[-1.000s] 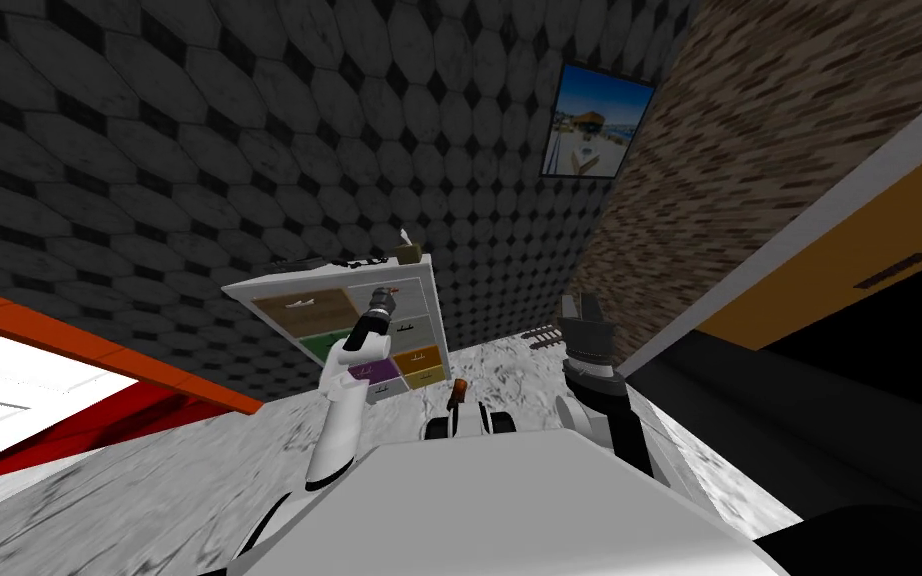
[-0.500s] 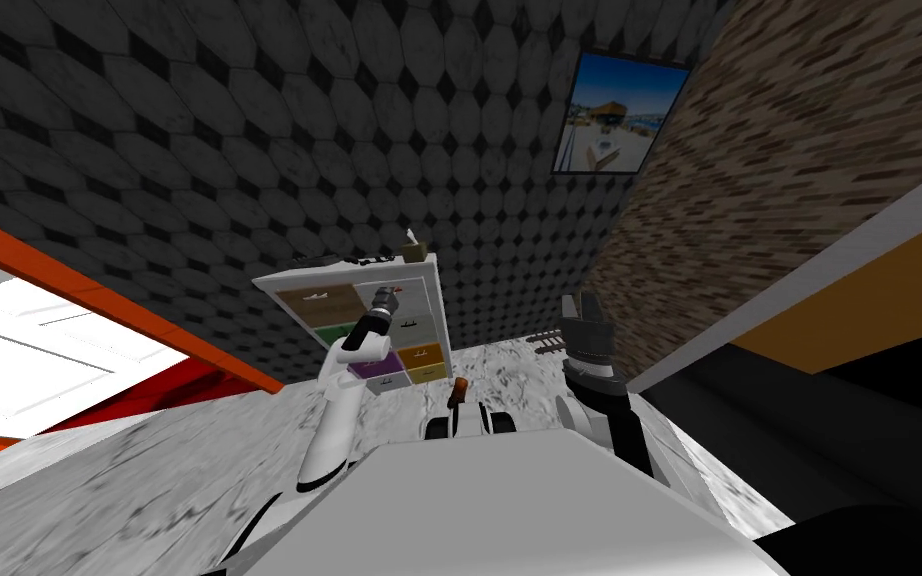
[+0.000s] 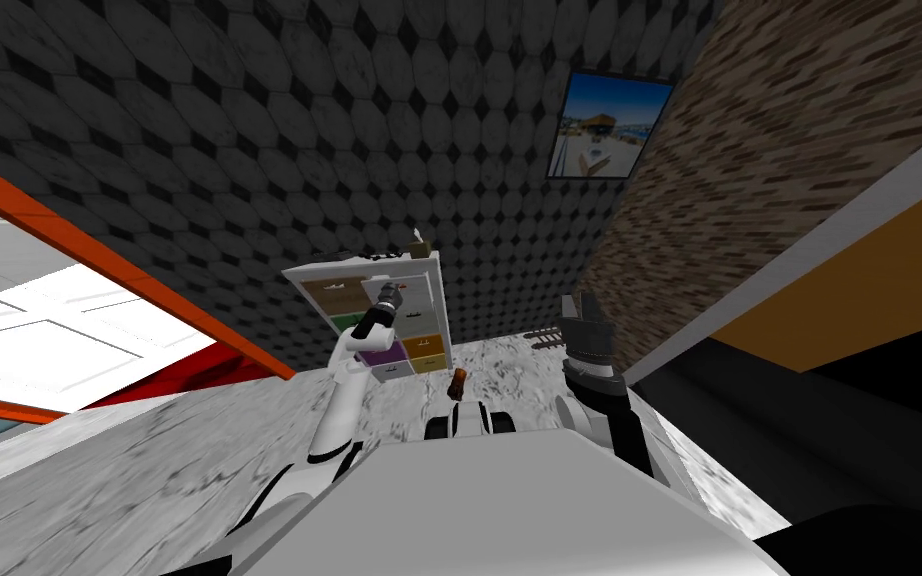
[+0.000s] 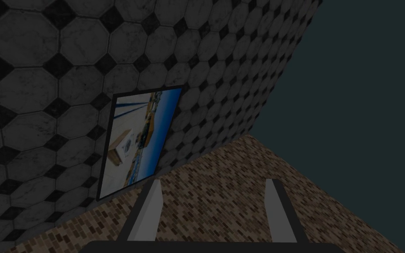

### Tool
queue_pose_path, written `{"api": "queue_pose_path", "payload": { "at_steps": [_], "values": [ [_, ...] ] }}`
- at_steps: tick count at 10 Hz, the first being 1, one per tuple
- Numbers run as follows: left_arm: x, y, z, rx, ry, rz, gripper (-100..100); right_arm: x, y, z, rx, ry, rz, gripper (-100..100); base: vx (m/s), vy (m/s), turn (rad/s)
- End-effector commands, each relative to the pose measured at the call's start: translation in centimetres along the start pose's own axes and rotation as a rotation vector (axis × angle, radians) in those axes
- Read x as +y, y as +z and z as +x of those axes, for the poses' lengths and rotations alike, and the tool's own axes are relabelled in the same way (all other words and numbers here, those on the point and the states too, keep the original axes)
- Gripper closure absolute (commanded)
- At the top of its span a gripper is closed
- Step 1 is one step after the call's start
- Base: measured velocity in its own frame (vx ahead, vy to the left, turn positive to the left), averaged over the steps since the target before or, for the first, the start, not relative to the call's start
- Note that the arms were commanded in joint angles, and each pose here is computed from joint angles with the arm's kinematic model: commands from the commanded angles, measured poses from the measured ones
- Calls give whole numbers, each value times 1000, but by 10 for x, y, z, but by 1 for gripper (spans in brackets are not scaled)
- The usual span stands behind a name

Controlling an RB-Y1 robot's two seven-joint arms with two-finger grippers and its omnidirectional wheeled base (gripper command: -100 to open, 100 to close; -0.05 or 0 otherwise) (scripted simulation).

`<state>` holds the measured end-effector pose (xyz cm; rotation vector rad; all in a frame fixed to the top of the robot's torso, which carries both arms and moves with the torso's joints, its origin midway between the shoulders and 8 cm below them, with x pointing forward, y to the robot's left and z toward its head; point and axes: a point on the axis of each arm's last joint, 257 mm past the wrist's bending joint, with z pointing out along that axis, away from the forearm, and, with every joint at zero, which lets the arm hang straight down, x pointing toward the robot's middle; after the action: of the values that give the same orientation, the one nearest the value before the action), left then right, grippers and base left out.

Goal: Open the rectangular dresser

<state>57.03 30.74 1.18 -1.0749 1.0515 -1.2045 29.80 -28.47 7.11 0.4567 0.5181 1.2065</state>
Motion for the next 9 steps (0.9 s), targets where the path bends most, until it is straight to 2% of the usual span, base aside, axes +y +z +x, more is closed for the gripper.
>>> {"api": "queue_pose_path", "payload": {
  "at_steps": [1, 2, 3, 4, 5, 6, 7, 8, 9],
  "values": [
    [-2, 5, 2, 4, 0, -1, 100, 0, 0, 0, 0, 0, 0, 0, -37, -2, 10],
    [-13, 19, 14, 38, 0, 35, 100, 0, 0, 0, 0, 0, 0, 0, -104, -5, 64],
    [-17, 24, 16, 42, -3, 47, 100, 0, 0, 0, 0, 0, 0, 0, -128, 11, 15],
    [-11, 29, 15, 39, -4, 33, 100, 0, 0, 0, 0, 0, 0, 0, -66, 13, -21],
    [7, 33, 11, 30, -4, -3, 100, 0, 0, 0, 0, 0, 0, 0, -15, -1, -11],
    [-9, 42, 23, 62, -2, 44, 100, 0, 0, 0, 0, 0, 0, 0, -99, -1, 41],
    [-8, 48, 24, 62, -5, 48, 100, 0, 0, 0, 0, 0, 0, 0, -123, -1, 18],
    [3, 57, 22, 56, -7, 20, 100, 0, 0, 0, 0, 0, 0, 0, -60, -2, -4],
    [17, 59, 19, 50, -7, -7, 100, 0, 0, 0, 0, 0, 0, 0, -10, -3, -7]
  ]
}}
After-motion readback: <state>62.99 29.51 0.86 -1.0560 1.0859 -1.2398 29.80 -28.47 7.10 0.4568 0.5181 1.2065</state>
